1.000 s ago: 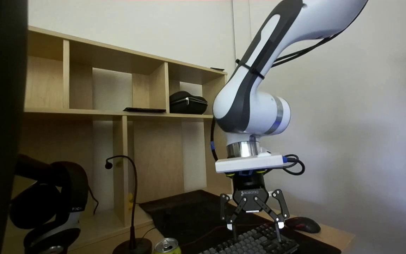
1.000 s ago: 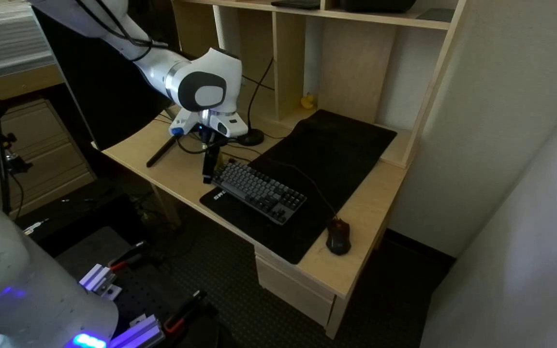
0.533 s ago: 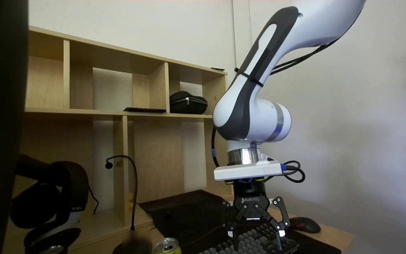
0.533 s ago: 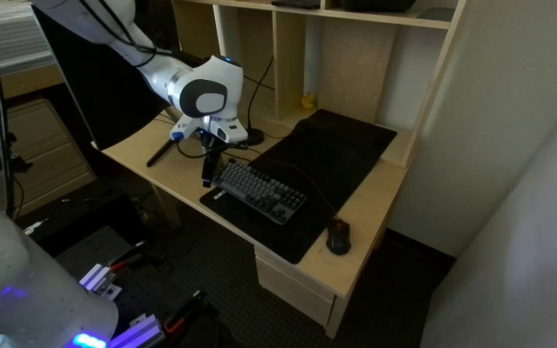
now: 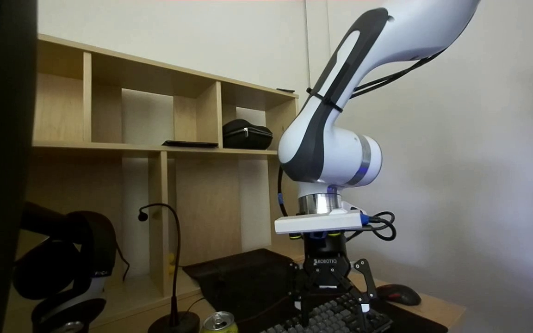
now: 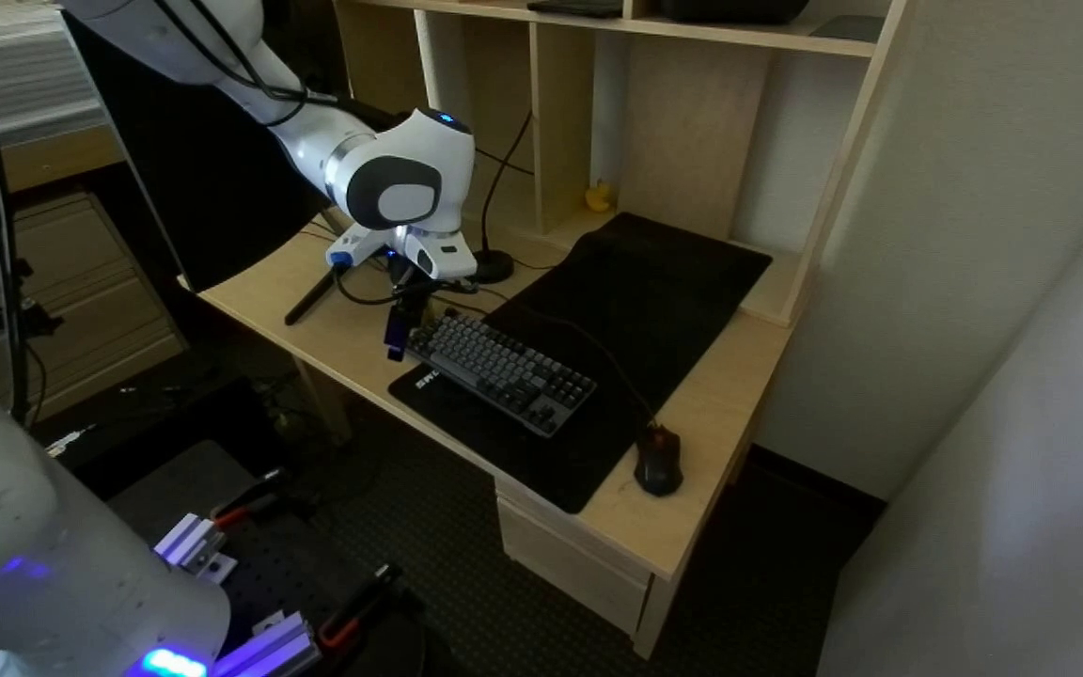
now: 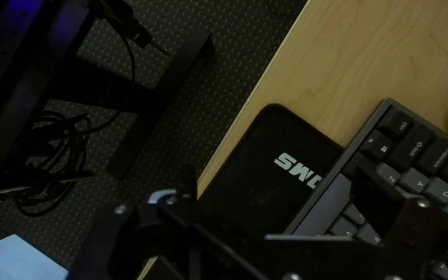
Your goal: Press on the keyboard then slightly move the mouse to the right
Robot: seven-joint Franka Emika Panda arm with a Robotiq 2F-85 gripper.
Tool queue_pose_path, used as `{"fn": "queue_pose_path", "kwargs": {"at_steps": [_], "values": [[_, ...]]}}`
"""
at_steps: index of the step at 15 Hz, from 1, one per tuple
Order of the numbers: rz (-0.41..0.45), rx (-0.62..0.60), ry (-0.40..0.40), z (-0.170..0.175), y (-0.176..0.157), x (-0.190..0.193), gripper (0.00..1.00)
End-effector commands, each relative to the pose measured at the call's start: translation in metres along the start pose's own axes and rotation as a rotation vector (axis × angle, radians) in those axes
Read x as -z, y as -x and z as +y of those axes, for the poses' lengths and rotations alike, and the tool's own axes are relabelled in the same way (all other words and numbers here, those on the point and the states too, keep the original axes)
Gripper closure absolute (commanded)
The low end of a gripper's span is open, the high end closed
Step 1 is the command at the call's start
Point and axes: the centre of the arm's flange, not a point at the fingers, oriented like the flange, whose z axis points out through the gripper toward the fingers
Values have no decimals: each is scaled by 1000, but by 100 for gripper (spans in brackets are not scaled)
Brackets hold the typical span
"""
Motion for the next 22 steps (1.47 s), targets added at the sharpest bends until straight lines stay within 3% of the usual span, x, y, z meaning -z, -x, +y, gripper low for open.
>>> {"fn": "queue_pose_path", "kwargs": {"at_steps": [1,5,6,11,12,18,22], "values": [[16,-45,17,1,2,1,0],[63,-175,-23,0,3,0,0],[31,-132,1,-1,-1,1,0],[43,-167,-15,-4,-1,3,0],[27,-231,22,-1,3,4,0],[8,-423,8,0,8,1,0],[24,-386,5,-2,2,0,0]]}}
